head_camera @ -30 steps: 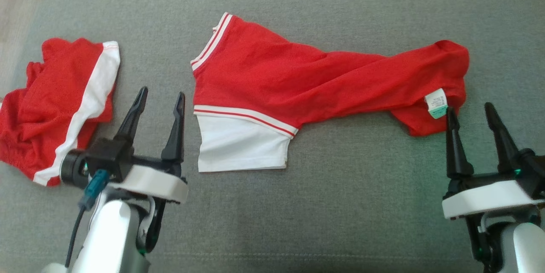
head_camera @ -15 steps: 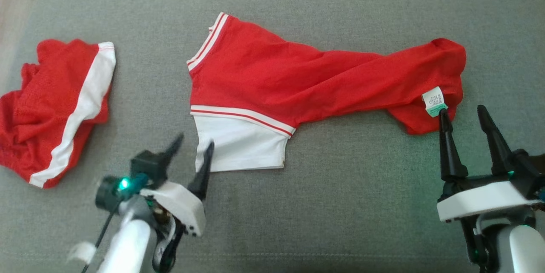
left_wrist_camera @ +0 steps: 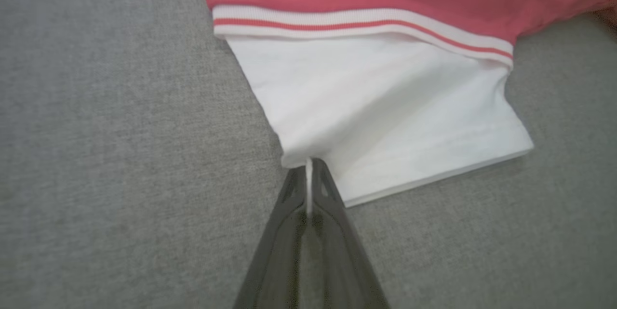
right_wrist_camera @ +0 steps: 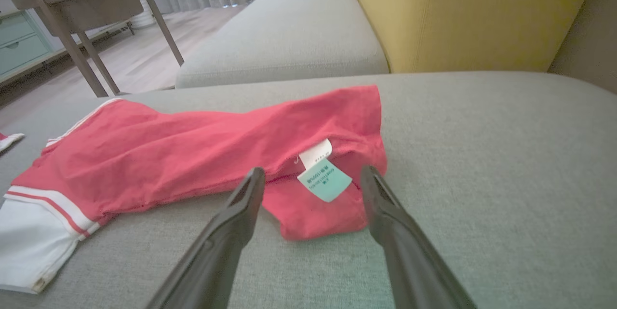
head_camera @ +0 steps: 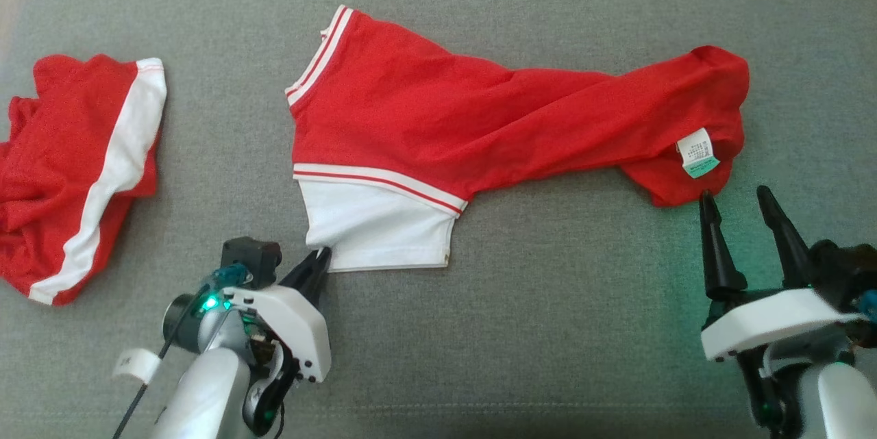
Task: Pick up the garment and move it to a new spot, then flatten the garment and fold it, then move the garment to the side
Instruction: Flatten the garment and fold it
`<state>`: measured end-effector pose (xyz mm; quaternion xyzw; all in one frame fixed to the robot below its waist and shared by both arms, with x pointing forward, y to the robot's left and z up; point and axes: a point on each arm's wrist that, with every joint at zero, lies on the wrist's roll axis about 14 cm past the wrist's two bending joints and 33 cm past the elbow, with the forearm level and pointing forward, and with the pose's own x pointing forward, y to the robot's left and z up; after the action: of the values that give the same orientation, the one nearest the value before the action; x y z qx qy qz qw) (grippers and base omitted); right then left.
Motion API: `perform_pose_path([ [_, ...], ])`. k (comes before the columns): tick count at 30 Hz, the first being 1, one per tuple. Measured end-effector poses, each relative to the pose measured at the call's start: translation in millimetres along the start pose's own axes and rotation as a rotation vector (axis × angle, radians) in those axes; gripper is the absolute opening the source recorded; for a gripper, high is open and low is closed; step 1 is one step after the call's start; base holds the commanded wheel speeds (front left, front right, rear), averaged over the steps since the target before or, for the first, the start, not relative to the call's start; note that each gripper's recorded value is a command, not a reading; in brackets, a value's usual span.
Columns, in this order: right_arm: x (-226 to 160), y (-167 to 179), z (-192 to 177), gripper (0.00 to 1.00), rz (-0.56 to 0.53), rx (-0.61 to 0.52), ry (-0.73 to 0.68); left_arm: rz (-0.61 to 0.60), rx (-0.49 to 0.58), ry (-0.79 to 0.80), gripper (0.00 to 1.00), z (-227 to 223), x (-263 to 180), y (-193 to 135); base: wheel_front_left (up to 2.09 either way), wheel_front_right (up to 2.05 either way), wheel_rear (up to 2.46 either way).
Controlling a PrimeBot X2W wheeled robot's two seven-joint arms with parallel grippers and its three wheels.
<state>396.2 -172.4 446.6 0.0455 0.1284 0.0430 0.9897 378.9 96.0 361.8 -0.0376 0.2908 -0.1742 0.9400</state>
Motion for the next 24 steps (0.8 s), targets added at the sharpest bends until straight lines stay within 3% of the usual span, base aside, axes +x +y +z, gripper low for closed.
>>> perform_pose_path([
  [6,9.2,-29.6,-22.7,1.00,-0.049,0.018,0.118,-0.016,-0.003,0.005,0.00,-0.8,5.2,-0.4,0.00,0.00,0.00],
  [12,38.6,-62.1,-16.2,1.00,-0.086,0.003,0.159,-0.025,-0.007,-0.008,0.00,4.4,16.4,1.2,0.00,0.00,0.00],
  [18,72.9,-60.2,-24.6,1.00,-0.025,-0.001,0.275,-0.030,-0.011,-0.033,0.00,11.3,29.3,4.0,0.00,0.00,0.00],
  [24,81.4,-50.7,-45.8,1.00,0.028,0.004,0.398,-0.033,-0.013,-0.046,0.00,13.3,34.7,4.7,0.00,0.00,0.00],
])
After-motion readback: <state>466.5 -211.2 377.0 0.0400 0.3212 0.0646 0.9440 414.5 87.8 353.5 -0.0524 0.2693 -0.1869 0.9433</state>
